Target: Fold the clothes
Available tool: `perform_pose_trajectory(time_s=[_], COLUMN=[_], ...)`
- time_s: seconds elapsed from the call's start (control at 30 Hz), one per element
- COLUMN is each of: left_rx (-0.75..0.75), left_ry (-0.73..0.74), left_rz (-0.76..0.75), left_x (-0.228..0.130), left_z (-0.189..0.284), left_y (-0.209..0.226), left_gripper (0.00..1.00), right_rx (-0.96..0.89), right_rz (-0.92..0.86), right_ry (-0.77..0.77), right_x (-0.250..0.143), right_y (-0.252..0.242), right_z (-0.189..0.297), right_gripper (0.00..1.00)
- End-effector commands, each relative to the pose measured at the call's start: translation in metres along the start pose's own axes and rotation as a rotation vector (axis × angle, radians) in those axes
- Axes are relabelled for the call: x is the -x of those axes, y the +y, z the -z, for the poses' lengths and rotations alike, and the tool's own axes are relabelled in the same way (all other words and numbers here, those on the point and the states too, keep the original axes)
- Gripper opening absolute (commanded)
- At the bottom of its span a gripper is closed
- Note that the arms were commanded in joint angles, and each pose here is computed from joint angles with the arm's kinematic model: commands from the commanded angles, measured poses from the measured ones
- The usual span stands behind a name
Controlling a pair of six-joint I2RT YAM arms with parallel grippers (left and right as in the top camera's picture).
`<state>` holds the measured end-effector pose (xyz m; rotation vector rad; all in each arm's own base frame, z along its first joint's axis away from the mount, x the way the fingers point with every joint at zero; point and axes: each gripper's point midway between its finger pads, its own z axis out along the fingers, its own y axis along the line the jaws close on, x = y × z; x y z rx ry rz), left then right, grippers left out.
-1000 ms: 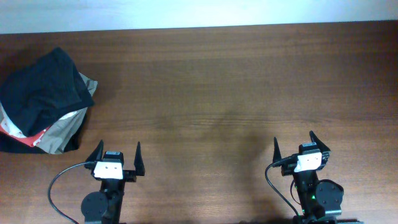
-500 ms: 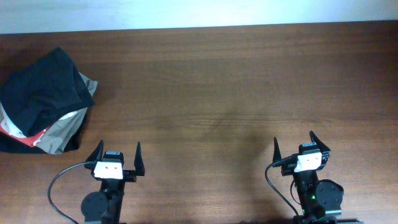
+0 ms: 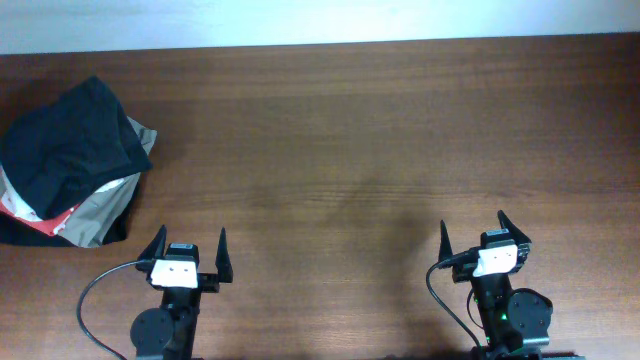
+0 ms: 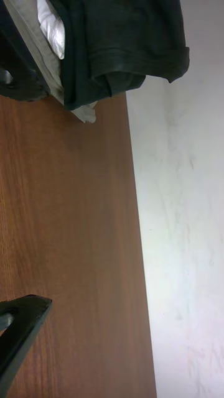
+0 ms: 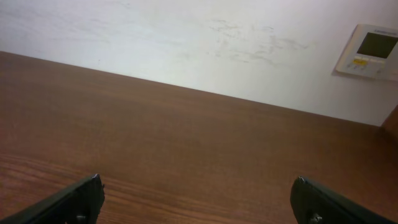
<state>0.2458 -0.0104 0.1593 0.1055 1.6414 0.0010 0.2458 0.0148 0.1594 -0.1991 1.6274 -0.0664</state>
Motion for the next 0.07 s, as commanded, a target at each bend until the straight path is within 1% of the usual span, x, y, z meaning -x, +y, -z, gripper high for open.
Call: perform_pose_trajectory(time_s=[0.0, 0.03], left_rx=[0.011, 0.011], left_ry=[0.002, 0.002], left_rz=[0.006, 0.006], left_x=[-0.0022, -0.0022], left_z=[0.0000, 0.0000], left_y=[0.0015, 0.0015], left_gripper=[0.99, 0.99], right_rx=[-0.014, -0.015], right_rz=[0.006, 0.006], right_ry=[0.007, 0.007], right_x=[-0.0028, -0.0028], right_y=[-0.0026, -0.0027], right_z=[0.0001, 0.0001], right_gripper=[0.99, 0.99])
